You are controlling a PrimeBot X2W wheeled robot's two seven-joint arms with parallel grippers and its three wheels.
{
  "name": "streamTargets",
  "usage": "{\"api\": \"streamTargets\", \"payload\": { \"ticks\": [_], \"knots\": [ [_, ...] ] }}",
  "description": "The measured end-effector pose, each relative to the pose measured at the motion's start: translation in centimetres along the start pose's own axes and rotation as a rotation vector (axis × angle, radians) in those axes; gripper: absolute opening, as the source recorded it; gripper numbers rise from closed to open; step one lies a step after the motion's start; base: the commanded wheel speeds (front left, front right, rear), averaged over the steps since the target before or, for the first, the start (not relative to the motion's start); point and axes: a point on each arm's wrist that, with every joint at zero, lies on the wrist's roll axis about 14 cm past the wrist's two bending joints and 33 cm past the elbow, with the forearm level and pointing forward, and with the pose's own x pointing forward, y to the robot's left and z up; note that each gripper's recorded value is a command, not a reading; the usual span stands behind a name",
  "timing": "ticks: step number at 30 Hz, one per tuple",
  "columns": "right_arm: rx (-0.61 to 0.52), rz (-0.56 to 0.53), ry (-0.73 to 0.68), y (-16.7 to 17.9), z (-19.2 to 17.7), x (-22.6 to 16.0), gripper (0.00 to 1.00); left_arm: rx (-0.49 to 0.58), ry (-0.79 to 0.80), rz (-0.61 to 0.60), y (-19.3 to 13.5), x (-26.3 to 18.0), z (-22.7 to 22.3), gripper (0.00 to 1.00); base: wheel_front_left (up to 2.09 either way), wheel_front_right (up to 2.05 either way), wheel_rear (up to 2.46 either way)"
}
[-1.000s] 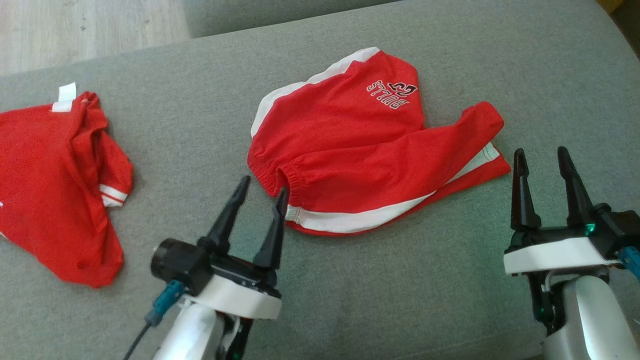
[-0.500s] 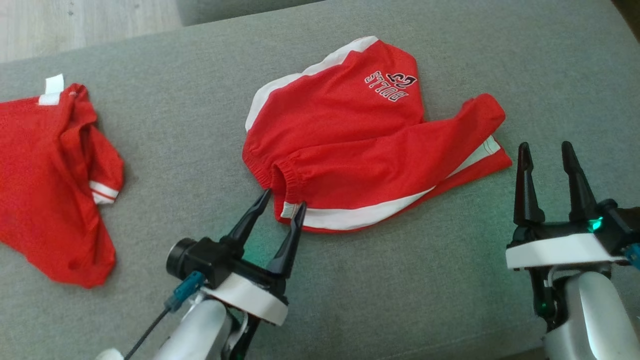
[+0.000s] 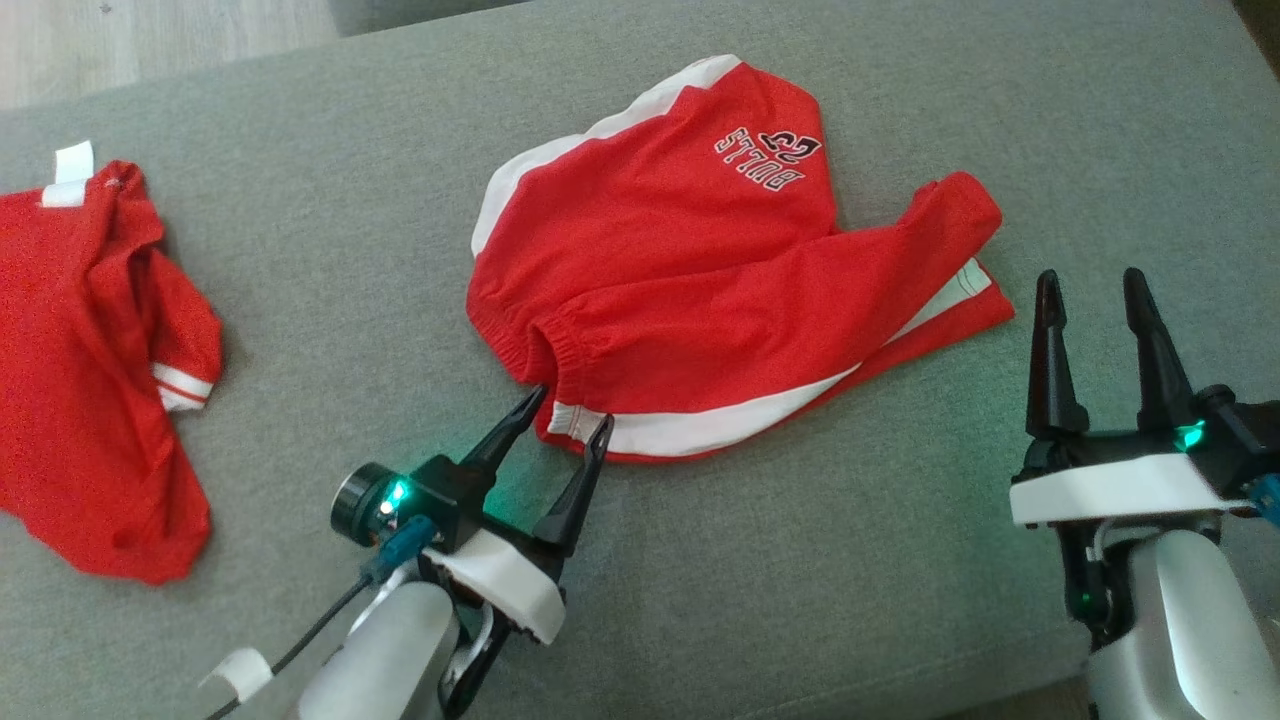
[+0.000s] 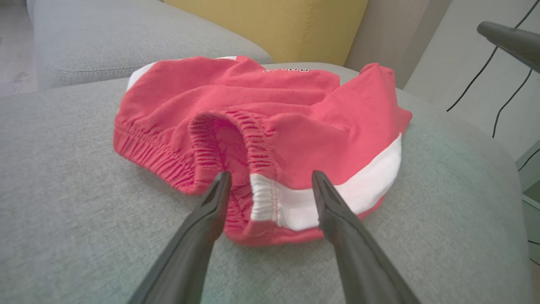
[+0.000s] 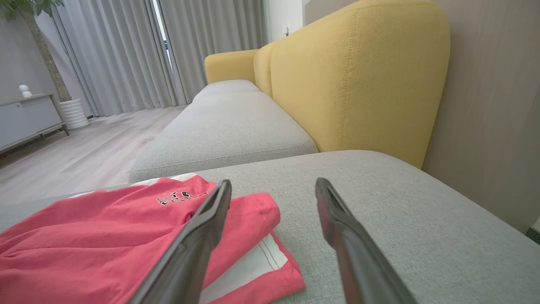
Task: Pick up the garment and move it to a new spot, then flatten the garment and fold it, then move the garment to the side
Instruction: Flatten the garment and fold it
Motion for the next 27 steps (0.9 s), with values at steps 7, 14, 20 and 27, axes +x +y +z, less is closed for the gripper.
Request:
{"api": "streamTargets", "payload": {
  "ticks": [7,14,20,27],
  "knots": [
    [-0.003,-0.01,0.004,-0.4,-0.1,0.0,1.0,0.015,0.019,-0.015,-0.1,0.6,-0.3,0.91,0.0,0.0,0.0],
    [-0.012,-0.018,0.014,-0.7,-0.3,-0.1,1.0,0.025,0.016,-0.028,-0.5,0.6,-0.1,0.0,0.0,0.0,0.0],
    [-0.047,-0.009,0.056,-0.5,-1.3,-0.1,1.0,0.019,-0.061,-0.008,-0.2,0.5,1.9,0.0,0.0,0.0,0.0],
    [-0.092,0.029,0.139,0.5,-2.8,1.0,1.0,0.011,-0.127,0.047,1.0,-0.3,3.7,0.0,0.0,0.0,0.0]
  ]
}}
